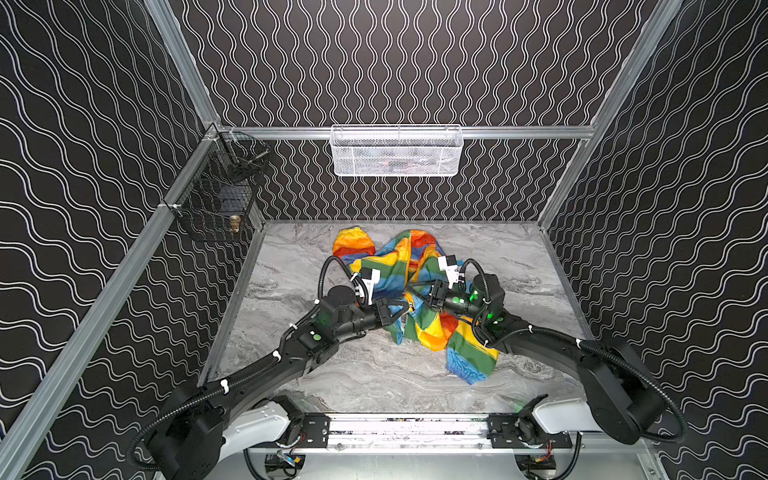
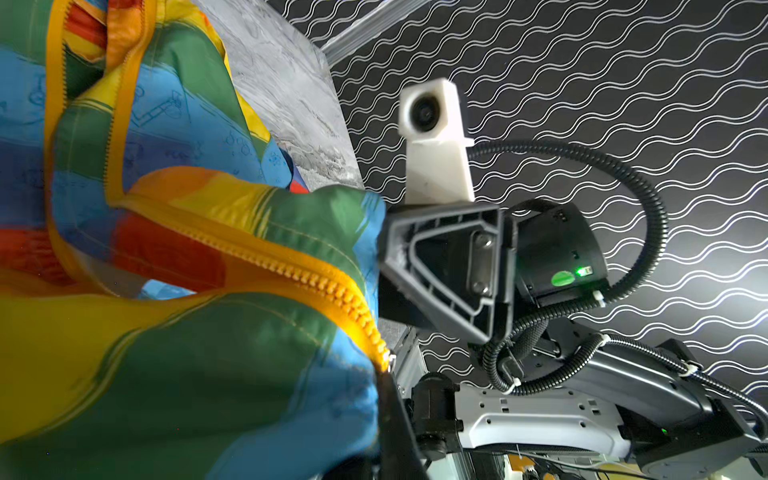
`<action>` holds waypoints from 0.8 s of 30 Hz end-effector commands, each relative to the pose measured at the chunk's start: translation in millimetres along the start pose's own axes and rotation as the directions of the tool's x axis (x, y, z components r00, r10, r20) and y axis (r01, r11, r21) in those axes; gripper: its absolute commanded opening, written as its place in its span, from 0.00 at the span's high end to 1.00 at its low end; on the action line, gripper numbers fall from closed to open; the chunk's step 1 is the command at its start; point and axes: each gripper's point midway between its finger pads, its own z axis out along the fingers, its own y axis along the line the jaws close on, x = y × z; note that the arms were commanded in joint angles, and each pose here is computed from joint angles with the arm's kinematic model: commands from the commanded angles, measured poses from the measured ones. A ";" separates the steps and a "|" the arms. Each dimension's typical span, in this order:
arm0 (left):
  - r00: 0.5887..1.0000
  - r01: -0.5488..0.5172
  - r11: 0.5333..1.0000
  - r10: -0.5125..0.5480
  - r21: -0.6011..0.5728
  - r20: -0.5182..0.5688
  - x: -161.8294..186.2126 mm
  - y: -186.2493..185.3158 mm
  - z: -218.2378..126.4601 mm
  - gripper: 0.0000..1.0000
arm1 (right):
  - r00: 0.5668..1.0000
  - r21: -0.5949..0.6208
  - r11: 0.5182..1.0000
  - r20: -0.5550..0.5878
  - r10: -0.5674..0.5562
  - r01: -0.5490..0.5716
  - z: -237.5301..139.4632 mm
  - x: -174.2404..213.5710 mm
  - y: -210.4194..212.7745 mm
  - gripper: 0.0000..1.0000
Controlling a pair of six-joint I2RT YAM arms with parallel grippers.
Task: Zip up the jacket
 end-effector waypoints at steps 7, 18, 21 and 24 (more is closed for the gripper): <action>0.999 0.008 1.000 -0.007 0.010 -0.043 6.9 -2.9 -4.1 1.00 | 0.996 0.070 0.995 -0.059 -0.062 0.066 -23.6 21.2 -4.9 0.01; 0.999 0.006 1.000 -0.006 0.000 -0.049 10.4 0.8 -12.1 1.00 | 0.987 0.185 0.979 -0.151 -0.052 0.080 -50.4 55.2 -27.6 0.01; 0.999 0.010 1.000 -0.010 -0.008 -0.051 11.2 3.9 -13.8 1.00 | 0.986 0.217 0.971 -0.153 -0.064 0.096 -61.2 60.3 -29.5 0.01; 0.998 0.014 1.000 -0.015 -0.010 -0.056 12.8 5.3 -15.6 1.00 | 0.981 0.217 0.968 -0.169 -0.092 0.128 -69.8 64.8 -22.2 0.17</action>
